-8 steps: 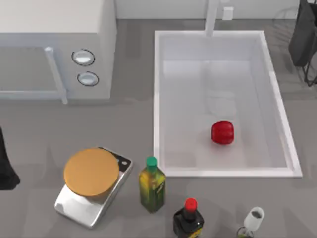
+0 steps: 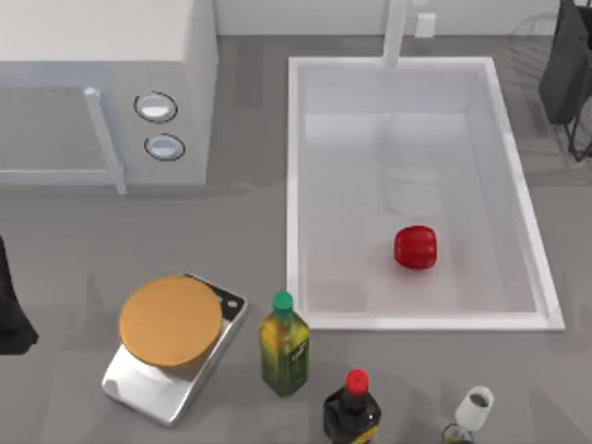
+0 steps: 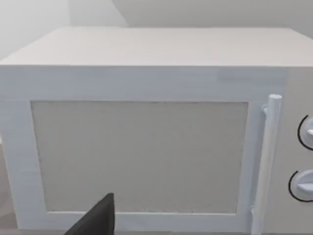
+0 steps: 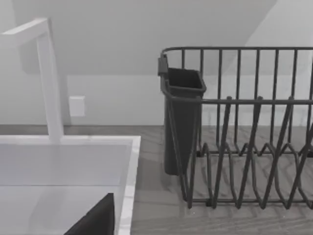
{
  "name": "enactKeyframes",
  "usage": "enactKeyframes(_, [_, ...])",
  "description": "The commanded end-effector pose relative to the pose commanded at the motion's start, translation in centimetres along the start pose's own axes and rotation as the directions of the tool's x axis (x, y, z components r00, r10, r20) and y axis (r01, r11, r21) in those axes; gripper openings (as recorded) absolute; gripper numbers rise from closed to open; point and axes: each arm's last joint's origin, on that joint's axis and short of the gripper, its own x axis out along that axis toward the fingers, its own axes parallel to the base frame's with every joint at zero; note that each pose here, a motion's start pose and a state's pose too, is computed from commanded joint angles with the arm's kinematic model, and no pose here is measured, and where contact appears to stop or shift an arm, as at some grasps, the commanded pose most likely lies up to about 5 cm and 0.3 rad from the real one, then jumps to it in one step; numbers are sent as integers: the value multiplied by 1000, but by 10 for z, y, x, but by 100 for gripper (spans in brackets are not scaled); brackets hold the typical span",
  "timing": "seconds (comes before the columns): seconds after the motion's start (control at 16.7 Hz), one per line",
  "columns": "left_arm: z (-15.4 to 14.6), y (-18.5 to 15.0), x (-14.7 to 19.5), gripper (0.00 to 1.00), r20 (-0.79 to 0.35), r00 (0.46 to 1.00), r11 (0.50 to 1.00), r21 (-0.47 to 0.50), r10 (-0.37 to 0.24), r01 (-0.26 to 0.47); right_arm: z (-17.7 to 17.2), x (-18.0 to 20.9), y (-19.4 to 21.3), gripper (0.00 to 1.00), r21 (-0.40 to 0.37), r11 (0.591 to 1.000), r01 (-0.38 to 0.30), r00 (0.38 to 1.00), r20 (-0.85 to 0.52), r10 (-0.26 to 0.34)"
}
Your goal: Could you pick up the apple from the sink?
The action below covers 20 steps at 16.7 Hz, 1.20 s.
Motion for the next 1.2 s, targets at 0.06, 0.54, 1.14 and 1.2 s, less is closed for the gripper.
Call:
enactKeyframes(0.06, [0, 0, 0, 100, 0, 1000, 1000, 0, 0, 0, 0, 0, 0, 100, 0, 1000, 0, 1000, 0, 0])
enactKeyframes(0.54, [0, 0, 0, 100, 0, 1000, 1000, 0, 0, 0, 0, 0, 0, 100, 0, 1000, 0, 1000, 0, 0])
enactKeyframes(1.14, [0, 0, 0, 100, 0, 1000, 1000, 0, 0, 0, 9, 1, 1, 100, 10, 1000, -9, 999, -39, 10])
enactKeyframes(1.2, [0, 0, 0, 100, 0, 1000, 1000, 0, 0, 0, 15, 2, 2, 100, 17, 1000, -15, 998, -65, 16])
